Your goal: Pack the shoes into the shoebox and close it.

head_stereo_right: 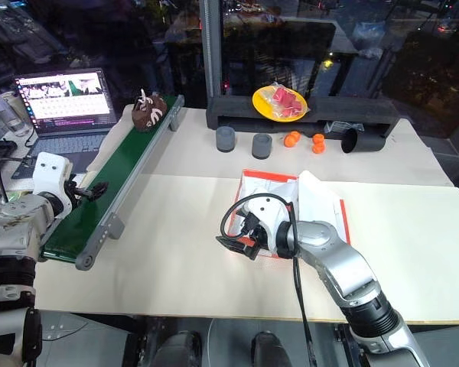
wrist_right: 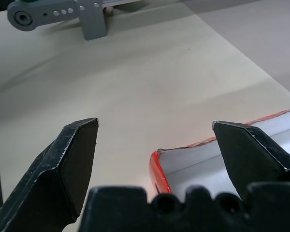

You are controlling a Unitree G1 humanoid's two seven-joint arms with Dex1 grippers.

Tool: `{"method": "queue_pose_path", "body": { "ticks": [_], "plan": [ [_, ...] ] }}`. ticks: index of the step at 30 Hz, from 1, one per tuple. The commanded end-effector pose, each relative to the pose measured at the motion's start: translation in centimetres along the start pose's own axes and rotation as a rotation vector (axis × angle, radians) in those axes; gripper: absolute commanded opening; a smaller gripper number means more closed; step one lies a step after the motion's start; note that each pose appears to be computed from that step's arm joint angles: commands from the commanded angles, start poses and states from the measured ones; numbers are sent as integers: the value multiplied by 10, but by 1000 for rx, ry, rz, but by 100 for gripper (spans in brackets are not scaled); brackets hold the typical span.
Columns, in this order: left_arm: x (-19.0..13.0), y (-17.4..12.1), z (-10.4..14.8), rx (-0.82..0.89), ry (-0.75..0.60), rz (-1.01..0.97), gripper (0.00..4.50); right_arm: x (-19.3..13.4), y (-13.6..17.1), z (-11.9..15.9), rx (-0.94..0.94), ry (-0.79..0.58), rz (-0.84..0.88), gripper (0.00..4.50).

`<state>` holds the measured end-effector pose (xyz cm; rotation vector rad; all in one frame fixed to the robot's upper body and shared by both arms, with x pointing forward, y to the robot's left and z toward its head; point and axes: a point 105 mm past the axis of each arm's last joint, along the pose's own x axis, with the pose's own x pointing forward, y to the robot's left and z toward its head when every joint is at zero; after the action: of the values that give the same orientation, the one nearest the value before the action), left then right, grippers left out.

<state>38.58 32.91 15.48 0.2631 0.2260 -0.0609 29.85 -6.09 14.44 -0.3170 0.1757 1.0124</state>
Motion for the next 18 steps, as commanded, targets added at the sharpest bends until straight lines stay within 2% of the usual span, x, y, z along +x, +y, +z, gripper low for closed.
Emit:
{"method": "queue_pose_path", "body": {
  "ticks": [1,5,14,18],
  "plan": [
    [-5,9,19,42,-40,19,450,-6,-8,13,-39,-56,-50,445],
    [-5,8,19,63,-6,6,450,-6,-10,11,-32,-51,-67,445],
    [-7,2,43,33,45,-47,450,-6,-12,10,-21,-52,-91,445],
    [-8,3,46,6,82,-38,450,-7,-14,10,-15,-50,-103,445]
  ]
}}
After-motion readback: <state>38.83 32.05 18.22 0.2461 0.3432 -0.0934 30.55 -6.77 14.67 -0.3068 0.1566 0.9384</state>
